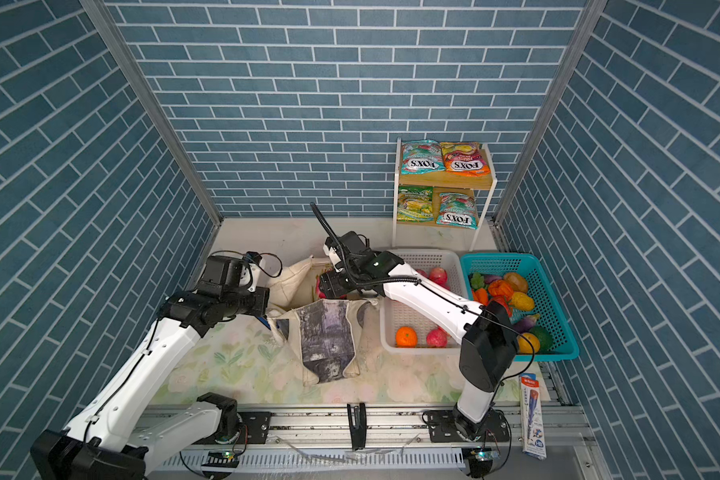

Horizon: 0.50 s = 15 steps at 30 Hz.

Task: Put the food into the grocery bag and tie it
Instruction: 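Lower the dragon fruit into the bag and open the right gripper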

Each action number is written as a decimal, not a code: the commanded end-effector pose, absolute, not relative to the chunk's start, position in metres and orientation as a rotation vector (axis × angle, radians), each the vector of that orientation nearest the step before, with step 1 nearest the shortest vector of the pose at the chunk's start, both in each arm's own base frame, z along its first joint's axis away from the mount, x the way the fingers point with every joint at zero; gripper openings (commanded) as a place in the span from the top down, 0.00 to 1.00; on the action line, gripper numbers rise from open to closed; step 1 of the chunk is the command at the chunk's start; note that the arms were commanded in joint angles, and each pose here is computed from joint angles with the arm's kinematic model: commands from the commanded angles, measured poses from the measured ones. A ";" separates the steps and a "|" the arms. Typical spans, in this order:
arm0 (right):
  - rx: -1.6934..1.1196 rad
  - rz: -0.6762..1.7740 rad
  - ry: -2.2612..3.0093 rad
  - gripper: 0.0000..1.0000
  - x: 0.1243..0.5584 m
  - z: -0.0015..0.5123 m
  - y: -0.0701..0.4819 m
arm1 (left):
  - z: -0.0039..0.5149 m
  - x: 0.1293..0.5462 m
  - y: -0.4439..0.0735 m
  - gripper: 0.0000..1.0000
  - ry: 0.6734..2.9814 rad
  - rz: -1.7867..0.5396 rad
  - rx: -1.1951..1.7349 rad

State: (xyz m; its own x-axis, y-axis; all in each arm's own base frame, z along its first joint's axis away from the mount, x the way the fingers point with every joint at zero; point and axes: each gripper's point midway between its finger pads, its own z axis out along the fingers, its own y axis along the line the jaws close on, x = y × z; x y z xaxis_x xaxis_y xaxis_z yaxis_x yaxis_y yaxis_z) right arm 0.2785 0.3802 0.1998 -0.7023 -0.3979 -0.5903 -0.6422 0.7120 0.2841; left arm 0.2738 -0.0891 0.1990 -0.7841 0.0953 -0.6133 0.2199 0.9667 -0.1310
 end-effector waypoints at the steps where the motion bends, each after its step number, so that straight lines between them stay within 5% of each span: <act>1: -0.790 0.645 2.429 0.28 0.275 0.192 0.380 | 0.197 0.272 -0.087 0.96 2.474 -0.252 0.220; 14: -0.771 0.651 2.399 0.16 0.278 0.193 0.381 | 0.198 0.272 -0.087 0.96 2.471 -0.253 0.220; 15: -0.770 0.652 2.398 0.04 0.278 0.193 0.381 | 0.197 0.272 -0.087 0.96 2.471 -0.253 0.219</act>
